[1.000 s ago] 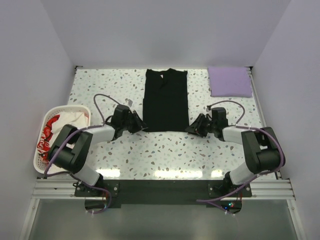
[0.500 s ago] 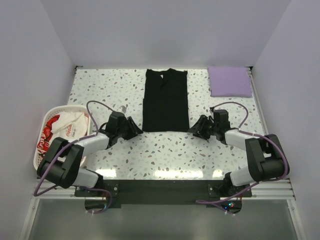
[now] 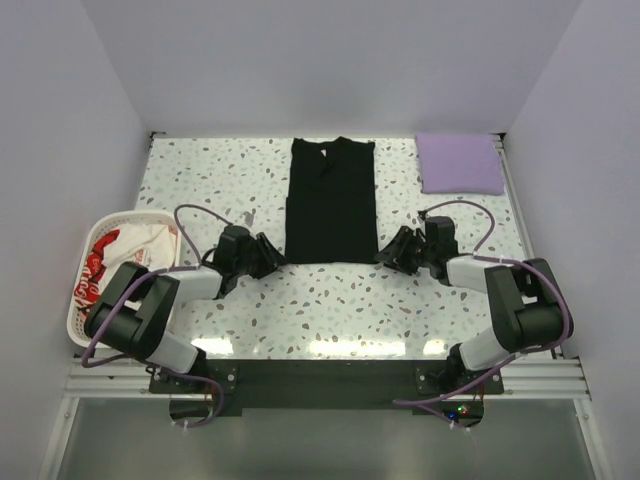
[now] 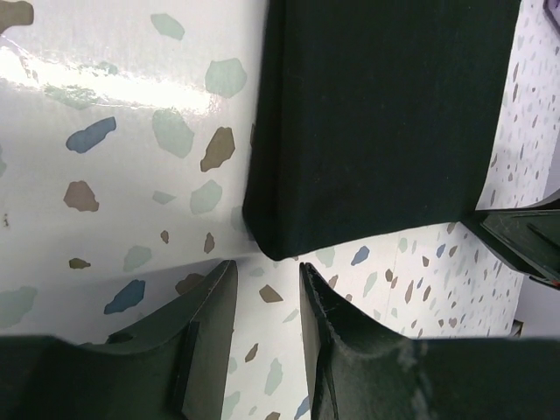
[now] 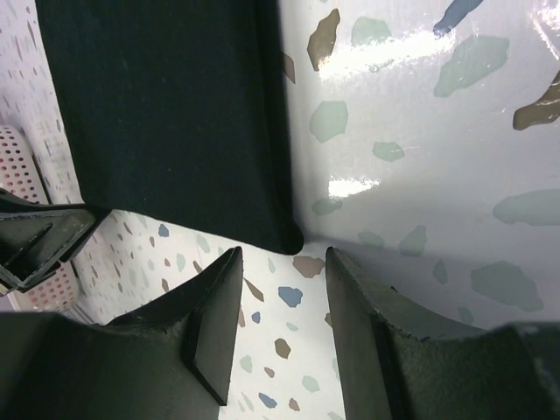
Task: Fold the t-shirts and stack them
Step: Fold the tshirt
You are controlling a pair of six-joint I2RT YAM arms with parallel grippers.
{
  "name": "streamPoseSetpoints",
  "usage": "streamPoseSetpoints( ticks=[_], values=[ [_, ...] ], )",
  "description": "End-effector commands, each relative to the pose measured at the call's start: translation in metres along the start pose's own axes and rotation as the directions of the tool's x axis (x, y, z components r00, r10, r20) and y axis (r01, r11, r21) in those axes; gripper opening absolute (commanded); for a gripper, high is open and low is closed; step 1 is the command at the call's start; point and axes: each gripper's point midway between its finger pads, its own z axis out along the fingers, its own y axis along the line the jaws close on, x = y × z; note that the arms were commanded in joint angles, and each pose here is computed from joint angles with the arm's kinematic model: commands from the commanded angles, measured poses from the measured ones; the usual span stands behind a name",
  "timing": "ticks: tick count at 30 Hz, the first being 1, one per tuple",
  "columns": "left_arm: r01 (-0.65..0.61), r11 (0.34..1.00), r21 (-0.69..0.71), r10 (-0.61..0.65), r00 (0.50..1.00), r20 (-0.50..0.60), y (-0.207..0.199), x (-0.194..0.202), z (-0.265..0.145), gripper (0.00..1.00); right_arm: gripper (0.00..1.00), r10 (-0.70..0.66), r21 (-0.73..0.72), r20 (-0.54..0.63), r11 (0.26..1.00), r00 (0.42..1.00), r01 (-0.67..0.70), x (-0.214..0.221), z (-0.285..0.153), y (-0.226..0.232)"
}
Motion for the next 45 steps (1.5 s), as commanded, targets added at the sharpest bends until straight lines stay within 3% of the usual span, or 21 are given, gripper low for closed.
streamPoseSetpoints(
  ticks=[1, 21, 31, 36, 45],
  values=[
    [0.021, 0.998, 0.057, -0.024, 0.999, 0.045, -0.007, -0.009, 0.003, 0.4, 0.47, -0.014, 0.036, 0.017, 0.999, 1.0, 0.013, -0.004, 0.005, -0.009],
    [0.075, 0.996, 0.05, -0.076, 0.997, 0.031, 0.013, 0.001, 0.017, 0.35, 0.38, -0.004, 0.036, -0.031, 0.999, 1.0, 0.005, 0.007, 0.018, -0.011],
    [0.07, 0.995, 0.066, -0.071, 0.997, 0.02, 0.012, 0.004, 0.02, 0.11, 0.19, 0.024, 0.03, -0.057, 0.999, 0.998, -0.022, 0.016, 0.019, -0.012],
    [0.061, 0.994, 0.085, -0.062, 0.998, 0.009, 0.01, 0.009, 0.016, 0.0, 0.0, 0.034, 0.014, -0.07, 0.999, 0.997, -0.033, 0.022, 0.018, -0.012],
    [0.052, 0.997, 0.062, -0.053, 0.998, 0.024, 0.017, 0.025, -0.014, 0.0, 0.0, 0.03, -0.006, -0.076, 1.0, 0.997, -0.03, 0.043, -0.005, -0.015]
  ],
)
